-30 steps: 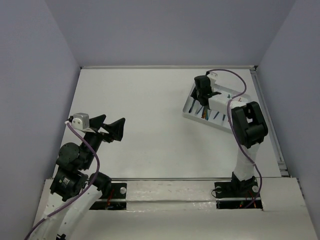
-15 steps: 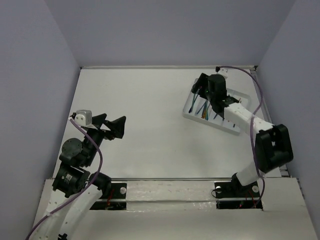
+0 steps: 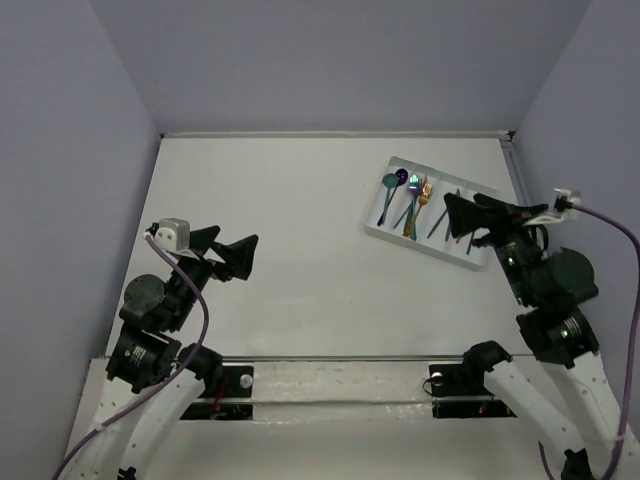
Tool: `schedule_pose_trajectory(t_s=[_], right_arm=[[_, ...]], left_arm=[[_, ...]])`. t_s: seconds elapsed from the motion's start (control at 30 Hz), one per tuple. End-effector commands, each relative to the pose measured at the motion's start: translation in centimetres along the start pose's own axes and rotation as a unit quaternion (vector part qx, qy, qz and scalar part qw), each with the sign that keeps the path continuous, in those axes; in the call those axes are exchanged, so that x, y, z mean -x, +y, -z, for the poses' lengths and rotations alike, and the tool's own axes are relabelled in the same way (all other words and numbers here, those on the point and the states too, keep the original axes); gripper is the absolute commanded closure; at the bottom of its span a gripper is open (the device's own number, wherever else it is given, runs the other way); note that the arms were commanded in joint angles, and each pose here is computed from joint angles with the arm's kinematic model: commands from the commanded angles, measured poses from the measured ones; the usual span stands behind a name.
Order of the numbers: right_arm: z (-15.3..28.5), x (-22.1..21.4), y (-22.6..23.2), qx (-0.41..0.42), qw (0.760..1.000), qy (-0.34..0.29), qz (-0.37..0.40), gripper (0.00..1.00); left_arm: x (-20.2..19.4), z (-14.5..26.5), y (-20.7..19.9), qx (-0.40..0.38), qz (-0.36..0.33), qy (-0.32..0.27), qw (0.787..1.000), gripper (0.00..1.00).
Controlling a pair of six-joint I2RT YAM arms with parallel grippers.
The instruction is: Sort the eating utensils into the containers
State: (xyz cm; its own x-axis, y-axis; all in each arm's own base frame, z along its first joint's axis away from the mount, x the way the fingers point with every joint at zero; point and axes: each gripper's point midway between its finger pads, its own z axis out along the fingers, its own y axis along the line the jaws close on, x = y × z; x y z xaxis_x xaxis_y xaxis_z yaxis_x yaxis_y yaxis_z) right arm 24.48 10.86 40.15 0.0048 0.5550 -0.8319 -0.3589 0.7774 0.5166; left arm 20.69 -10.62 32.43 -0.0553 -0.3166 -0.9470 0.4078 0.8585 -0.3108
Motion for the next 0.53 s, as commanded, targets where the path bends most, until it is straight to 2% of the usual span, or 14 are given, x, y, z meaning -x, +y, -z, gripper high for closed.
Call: schedule_pose_trajectory(t_s=[0.0, 0.1, 0.3, 0.5], right_arm=[[3.5, -0.8, -2.1, -0.033, 0.999, 0.008, 0.030, 0.00], [3.8, -1.2, -2.6, -0.037, 0.999, 0.004, 0.035, 0.00], [2.7, -2.6, -2.7, -0.032, 0.997, 0.039, 0.054, 0.00], [2.9, -2.2, -2.5, -0.030, 0.997, 0.037, 0.062, 0.00]], left_arm=[[4.0, 0.6, -0.9, -0.012, -0.007, -0.065, 0.998, 0.01], [4.6, 0.3, -0.1, 0.013, -0.004, -0.070, 0.997, 0.01], [5.8, -0.4, -0.9, -0.001, -0.002, -0.083, 0.997, 0.01], [4.8, -0.8, -1.7, -0.024, 0.013, -0.066, 0.997, 0.01]])
